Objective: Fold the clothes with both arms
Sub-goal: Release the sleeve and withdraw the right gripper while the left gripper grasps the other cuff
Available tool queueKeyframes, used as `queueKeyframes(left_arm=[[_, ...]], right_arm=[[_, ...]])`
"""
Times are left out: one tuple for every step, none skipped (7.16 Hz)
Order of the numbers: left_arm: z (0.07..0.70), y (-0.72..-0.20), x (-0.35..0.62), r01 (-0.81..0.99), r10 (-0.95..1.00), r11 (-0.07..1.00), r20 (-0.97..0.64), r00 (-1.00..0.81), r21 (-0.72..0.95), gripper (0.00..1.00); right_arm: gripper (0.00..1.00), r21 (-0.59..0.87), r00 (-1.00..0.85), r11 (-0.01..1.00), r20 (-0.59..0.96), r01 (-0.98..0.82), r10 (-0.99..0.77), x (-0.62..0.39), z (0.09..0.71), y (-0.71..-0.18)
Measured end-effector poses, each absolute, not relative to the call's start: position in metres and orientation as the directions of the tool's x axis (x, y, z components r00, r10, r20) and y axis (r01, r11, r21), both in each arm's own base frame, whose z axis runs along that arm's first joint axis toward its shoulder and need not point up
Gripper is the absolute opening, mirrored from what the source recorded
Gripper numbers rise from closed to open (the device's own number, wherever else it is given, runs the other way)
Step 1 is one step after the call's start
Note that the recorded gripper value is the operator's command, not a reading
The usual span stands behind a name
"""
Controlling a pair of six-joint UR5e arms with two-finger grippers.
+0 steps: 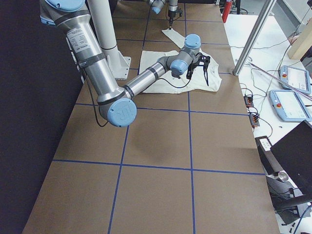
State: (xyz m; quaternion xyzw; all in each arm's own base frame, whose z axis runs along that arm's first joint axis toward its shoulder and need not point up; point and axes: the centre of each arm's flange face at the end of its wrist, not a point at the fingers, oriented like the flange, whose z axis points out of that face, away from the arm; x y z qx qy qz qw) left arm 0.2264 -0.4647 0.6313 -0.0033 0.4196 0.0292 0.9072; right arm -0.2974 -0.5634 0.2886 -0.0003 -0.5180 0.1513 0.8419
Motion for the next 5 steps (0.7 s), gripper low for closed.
queueKeyframes(left_arm=[[0.625,-0.466,0.227,-0.056,0.058,0.998,-0.767,0.639,0.028,0.00],[0.604,-0.466,0.226,-0.057,0.080,0.997,-0.781,0.619,0.057,0.00],[0.564,-0.464,0.227,-0.067,0.116,0.993,-0.811,0.573,0.094,0.00],[0.508,-0.465,0.230,-0.082,0.146,0.989,-0.847,0.511,0.121,0.00],[0.427,-0.474,0.236,-0.069,0.146,0.989,-0.876,0.461,0.128,0.00]], right_arm=[[0.84,-0.157,0.418,0.954,0.872,-0.256,0.256,-0.296,0.290,-0.562],[1.00,-0.156,0.416,0.952,0.872,-0.262,0.258,-0.291,0.290,-0.562],[1.00,-0.156,0.413,0.948,0.871,-0.278,0.265,-0.277,0.295,-0.561],[1.00,-0.147,0.416,0.944,0.869,-0.296,0.266,-0.255,0.308,-0.557],[1.00,-0.113,0.437,0.948,0.867,-0.298,0.241,-0.230,0.328,-0.549]])
